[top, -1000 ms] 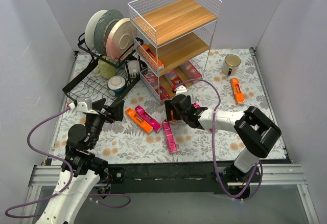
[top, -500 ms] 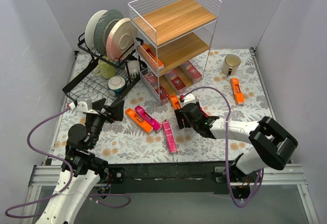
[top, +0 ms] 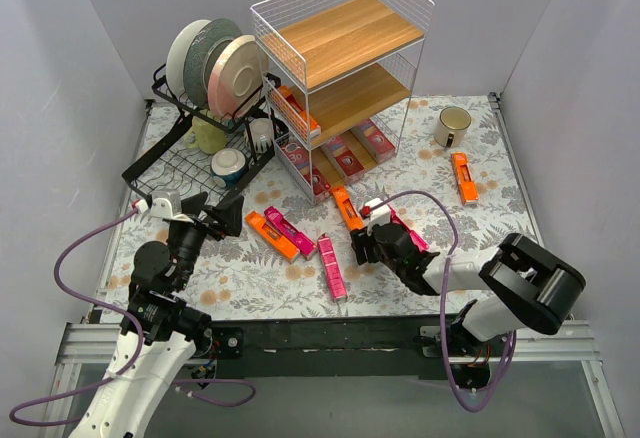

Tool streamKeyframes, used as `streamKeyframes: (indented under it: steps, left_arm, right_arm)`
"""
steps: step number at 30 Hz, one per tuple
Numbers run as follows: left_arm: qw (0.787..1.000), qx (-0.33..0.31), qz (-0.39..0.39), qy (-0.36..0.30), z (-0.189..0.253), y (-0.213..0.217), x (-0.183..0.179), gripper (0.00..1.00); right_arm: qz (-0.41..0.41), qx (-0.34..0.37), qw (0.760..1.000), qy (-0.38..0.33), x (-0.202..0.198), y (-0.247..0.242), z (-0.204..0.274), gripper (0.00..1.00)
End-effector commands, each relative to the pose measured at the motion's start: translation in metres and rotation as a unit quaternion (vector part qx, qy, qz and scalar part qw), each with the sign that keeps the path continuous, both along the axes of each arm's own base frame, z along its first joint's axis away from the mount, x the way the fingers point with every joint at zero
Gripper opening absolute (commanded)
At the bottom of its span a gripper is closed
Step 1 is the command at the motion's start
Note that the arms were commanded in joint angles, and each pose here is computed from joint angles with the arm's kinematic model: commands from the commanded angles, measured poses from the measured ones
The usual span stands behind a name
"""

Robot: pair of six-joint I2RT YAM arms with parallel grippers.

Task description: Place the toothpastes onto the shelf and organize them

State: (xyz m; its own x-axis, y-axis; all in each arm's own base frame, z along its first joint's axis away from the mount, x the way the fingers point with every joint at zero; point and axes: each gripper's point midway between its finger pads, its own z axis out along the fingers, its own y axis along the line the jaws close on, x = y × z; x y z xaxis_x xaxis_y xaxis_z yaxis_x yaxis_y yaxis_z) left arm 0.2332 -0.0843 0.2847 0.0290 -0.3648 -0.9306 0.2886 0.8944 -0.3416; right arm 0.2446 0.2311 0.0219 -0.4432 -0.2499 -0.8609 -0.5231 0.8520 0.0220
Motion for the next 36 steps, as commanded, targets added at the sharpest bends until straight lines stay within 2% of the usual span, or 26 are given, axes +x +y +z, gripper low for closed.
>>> streamKeyframes:
  steps: [1,7,14,19,27,28,29,32,36]
  left_arm:
    - [1.000,0.002,0.000,-0.010,0.012,0.001,-0.001,0.98]
    - [1.000,0.002,0.000,-0.011,0.013,0.001,-0.002,0.98]
    - [1.000,0.001,0.001,-0.012,0.013,0.002,-0.002,0.98]
    - [1.000,0.001,0.001,-0.012,0.013,0.002,-0.002,0.98]
    - [1.000,0.001,0.000,-0.012,0.013,0.001,-0.002,0.98]
    - [1.000,0.001,-0.002,-0.012,0.013,0.000,-0.002,0.98]
    - [1.000,0.002,-0.001,-0.010,0.012,0.001,-0.001,0.98]
    - [1.000,0.002,-0.002,-0.011,0.013,0.000,-0.001,0.98]
    - [1.000,0.003,-0.005,-0.010,0.012,-0.001,0.000,0.98]
  right_arm:
    - [-0.027,0.064,0.997,-0.044,0.013,0.009,0.011,0.69]
    - [-0.053,0.046,0.997,-0.038,0.010,-0.003,-0.014,0.68]
    - [-0.049,0.025,0.998,-0.038,0.006,-0.006,-0.023,0.58]
    - [-0.027,0.023,0.999,-0.037,0.002,-0.002,-0.018,0.48]
    - [0.004,0.042,0.999,-0.032,-0.012,0.001,0.018,0.42]
    - [0.009,0.016,1.000,-0.013,-0.018,-0.006,0.011,0.42]
    - [0.009,0.032,0.999,-0.025,-0.016,-0.003,0.029,0.42]
    - [0.007,0.013,1.000,-0.022,-0.021,-0.014,0.044,0.40]
    - [-0.015,0.012,0.998,-0.056,-0.014,-0.025,0.094,0.38]
